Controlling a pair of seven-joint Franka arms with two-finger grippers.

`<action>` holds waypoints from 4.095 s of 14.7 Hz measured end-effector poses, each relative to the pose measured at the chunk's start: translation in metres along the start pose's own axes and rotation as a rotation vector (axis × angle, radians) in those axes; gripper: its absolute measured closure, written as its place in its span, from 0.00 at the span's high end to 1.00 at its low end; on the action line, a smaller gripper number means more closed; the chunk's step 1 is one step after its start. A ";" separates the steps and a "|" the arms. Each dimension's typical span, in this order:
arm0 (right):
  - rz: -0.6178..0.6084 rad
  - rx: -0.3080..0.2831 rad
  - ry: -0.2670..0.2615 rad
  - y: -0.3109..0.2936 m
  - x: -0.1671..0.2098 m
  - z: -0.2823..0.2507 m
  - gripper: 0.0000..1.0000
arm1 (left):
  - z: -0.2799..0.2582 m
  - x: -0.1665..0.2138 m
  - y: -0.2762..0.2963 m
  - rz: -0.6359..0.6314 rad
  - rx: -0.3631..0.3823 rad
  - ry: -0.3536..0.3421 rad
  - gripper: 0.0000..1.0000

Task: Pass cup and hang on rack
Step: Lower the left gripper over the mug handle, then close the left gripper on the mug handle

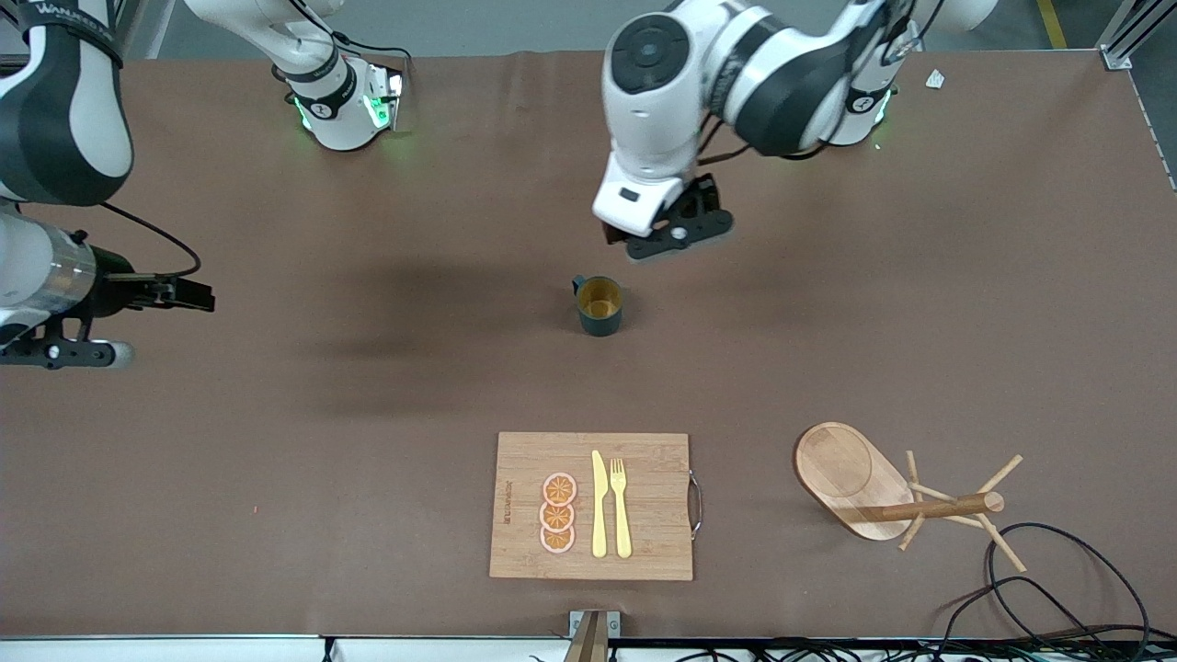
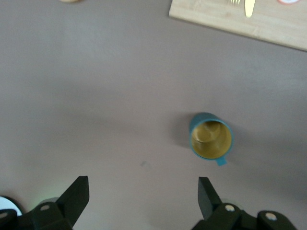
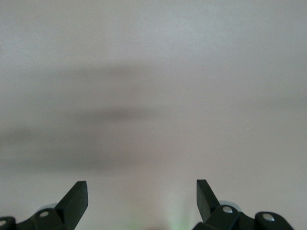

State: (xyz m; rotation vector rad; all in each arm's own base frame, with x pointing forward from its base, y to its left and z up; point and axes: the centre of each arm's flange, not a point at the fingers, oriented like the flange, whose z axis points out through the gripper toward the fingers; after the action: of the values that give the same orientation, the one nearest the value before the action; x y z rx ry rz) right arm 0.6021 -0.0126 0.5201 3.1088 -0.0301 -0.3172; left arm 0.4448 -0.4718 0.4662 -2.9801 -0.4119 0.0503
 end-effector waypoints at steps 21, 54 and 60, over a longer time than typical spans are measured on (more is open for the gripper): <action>0.021 0.013 0.011 0.041 -0.016 -0.049 1.00 | 0.211 -0.205 0.146 -0.371 0.036 0.578 0.96; 0.065 0.036 0.091 0.029 -0.102 -0.101 1.00 | 0.308 -0.179 0.158 -0.433 -0.004 0.895 0.46; 0.064 0.038 0.122 0.029 -0.116 -0.113 1.00 | 0.305 -0.175 0.159 -0.442 -0.008 0.898 0.21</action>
State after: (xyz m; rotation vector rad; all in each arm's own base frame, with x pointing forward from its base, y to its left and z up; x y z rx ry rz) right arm 0.5105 -0.0373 0.6549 3.1495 -0.1352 -0.1259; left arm 0.3039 -0.6323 0.1456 -2.4755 -0.8802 -1.2447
